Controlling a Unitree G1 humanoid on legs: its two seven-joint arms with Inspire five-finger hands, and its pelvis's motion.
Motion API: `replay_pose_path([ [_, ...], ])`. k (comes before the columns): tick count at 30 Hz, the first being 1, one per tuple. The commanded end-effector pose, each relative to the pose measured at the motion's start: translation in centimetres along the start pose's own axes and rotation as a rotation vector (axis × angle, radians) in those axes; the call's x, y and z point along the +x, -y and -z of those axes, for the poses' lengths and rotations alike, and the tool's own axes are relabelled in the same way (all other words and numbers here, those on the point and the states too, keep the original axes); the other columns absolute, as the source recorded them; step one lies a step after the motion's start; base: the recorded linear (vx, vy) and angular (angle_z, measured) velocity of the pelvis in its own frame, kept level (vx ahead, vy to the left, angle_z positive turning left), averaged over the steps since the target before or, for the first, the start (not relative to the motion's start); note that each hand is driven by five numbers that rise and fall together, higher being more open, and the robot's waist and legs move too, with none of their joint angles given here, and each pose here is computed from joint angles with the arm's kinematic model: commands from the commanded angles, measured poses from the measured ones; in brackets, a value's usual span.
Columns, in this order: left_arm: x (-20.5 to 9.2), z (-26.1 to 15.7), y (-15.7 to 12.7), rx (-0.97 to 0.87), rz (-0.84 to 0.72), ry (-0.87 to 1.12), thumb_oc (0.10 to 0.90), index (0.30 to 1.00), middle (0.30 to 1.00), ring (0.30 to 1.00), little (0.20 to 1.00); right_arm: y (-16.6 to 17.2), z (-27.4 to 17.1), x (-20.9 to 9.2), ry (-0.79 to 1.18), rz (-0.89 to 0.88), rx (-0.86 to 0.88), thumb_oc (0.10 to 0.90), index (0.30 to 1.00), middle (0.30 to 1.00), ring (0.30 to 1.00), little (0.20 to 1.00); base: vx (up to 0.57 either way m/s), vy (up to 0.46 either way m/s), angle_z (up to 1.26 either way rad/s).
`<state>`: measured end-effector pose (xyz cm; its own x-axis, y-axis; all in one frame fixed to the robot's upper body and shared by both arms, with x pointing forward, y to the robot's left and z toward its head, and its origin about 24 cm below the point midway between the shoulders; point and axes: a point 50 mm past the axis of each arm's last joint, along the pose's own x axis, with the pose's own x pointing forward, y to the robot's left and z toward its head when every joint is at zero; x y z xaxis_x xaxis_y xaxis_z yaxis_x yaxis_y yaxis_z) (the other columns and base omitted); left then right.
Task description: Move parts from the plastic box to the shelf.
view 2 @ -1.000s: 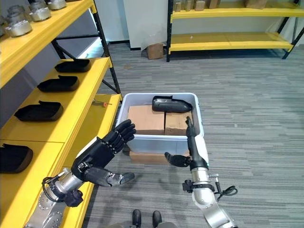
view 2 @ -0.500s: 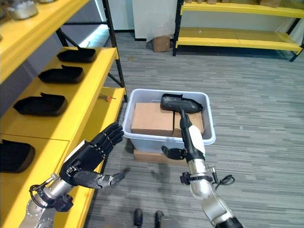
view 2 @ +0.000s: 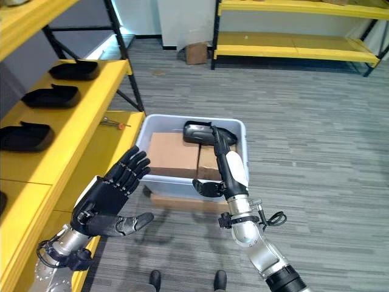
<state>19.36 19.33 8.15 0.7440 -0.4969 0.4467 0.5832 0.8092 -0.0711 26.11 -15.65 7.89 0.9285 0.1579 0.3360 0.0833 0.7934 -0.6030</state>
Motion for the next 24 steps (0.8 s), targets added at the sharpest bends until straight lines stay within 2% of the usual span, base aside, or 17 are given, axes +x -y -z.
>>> replay_pose_path([
  [1,3.2,-3.3,0.4,0.083,0.154,0.184,0.900,1.000,1.000,1.000,1.000,2.4,-5.7,3.2,0.311,0.124,0.049,0.900,1.000,1.000,1.000,1.000,0.20,-0.369,-0.01],
  [7,3.9,-3.6,0.6,0.087,0.145,0.202,0.900,1.000,1.000,1.000,1.000,2.6,-4.8,3.0,0.297,0.081,0.003,0.900,1.000,1.000,1.000,1.000,0.13,-0.217,0.14],
  [13,4.1,-2.7,1.0,0.077,0.198,0.129,0.900,1.000,1.000,1.000,1.000,2.3,-3.7,2.0,0.269,0.051,-0.006,0.900,1.000,1.000,1.000,1.000,0.12,-0.202,0.50],
  [18,2.9,-3.1,0.6,0.128,0.155,0.111,0.900,1.000,1.000,1.000,1.000,1.7,-3.4,1.3,0.239,0.031,0.027,0.900,1.000,1.000,1.000,1.000,0.26,0.084,-0.33],
  [24,2.0,-2.5,0.1,0.035,0.200,0.082,0.900,1.000,1.000,1.000,1.000,1.4,-2.7,0.3,0.197,0.010,0.034,0.900,1.000,1.000,1.000,1.000,0.22,0.166,-0.41],
])
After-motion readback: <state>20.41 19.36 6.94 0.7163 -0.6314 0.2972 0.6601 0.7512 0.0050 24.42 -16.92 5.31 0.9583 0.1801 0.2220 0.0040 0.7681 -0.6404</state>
